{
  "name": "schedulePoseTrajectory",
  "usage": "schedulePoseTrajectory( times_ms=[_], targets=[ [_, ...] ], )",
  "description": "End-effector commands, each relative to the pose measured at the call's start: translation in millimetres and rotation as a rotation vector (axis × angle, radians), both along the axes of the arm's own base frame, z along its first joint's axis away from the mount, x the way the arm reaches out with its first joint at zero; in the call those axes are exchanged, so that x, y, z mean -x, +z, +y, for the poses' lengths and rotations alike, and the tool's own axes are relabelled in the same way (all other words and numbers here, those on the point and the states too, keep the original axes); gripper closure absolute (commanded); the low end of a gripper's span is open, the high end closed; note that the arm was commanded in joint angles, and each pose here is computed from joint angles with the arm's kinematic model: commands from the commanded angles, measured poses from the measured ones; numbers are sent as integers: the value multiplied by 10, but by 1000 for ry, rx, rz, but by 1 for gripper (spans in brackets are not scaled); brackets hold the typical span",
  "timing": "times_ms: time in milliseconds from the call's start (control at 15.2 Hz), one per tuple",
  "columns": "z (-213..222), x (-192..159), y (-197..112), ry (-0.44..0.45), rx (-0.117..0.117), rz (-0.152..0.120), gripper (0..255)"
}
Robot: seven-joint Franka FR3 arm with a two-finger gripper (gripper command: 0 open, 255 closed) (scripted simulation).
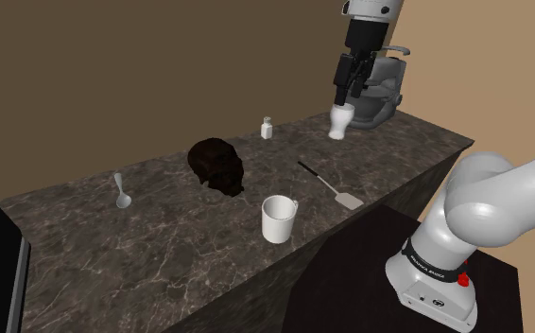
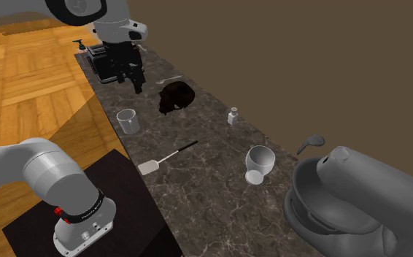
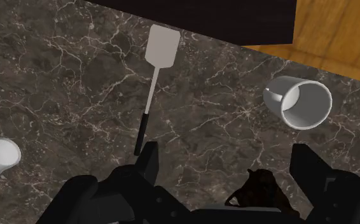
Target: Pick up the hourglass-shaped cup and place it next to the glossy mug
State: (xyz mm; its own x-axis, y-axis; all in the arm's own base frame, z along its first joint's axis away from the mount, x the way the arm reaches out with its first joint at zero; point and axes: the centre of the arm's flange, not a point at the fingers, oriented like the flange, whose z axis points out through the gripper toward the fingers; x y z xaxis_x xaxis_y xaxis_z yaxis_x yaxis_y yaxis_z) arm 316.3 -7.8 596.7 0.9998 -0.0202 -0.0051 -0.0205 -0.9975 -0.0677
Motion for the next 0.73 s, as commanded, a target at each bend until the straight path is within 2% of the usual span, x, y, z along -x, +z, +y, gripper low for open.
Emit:
schedulePoseTrajectory(
  times_ms=[0, 660],
  targets=[
    [0, 0, 0, 0, 0, 0, 0],
    [-1133, -332, -492, 18, 28, -4, 0]
  ],
)
